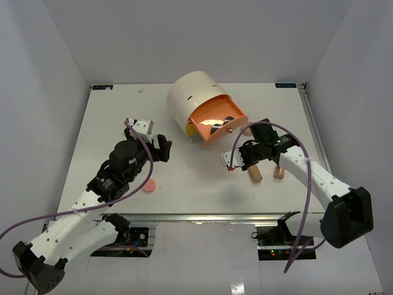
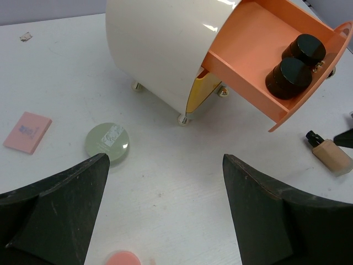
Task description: Organize the makeup
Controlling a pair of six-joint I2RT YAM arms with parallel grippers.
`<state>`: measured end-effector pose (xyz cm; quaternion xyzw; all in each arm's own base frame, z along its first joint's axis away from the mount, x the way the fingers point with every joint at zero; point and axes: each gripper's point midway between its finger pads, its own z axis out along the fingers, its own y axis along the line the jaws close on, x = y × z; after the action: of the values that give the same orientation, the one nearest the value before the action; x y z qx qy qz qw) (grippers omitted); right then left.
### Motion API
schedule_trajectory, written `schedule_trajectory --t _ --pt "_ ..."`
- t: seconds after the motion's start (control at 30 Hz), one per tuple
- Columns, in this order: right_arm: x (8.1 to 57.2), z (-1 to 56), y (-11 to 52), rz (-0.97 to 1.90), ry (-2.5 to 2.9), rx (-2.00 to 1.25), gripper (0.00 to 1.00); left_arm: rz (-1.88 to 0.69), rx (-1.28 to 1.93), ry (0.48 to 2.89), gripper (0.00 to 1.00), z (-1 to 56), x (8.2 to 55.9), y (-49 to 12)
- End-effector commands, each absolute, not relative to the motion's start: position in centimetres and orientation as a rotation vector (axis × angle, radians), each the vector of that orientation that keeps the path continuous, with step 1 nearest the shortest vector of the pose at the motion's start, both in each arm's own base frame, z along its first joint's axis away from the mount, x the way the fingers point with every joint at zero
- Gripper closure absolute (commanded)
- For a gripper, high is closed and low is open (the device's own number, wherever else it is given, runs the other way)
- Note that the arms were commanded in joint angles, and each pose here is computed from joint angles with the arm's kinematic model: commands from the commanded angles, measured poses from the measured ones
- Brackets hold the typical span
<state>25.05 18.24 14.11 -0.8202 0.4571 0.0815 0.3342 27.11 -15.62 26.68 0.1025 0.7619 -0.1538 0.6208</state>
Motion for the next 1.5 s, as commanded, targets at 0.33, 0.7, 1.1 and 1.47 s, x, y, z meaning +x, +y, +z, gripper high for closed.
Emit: schedule_trajectory --t 0.33,0.7,1.1,1.47 --pt "38.1 20.2 22.6 -0.092 1.209 -1.886 0.92 -0.361 0.216 1.707 0.05 28.1 26.9 -15.2" --pt "41.2 22.4 25.3 -0.069 1.269 -1.721 0.88 -0.358 0.219 1.711 0.05 27.9 27.0 -15.2" --pt "46.4 25.4 30.1 0.009 1.377 -1.49 0.8 -0.334 0.223 1.73 0.05 27.1 27.4 -15.2" --pt "41.4 25.6 28.0 0.181 1.466 -1.311 0.59 -0.338 0.232 1.731 0.05 27.1 27.4 -15.4"
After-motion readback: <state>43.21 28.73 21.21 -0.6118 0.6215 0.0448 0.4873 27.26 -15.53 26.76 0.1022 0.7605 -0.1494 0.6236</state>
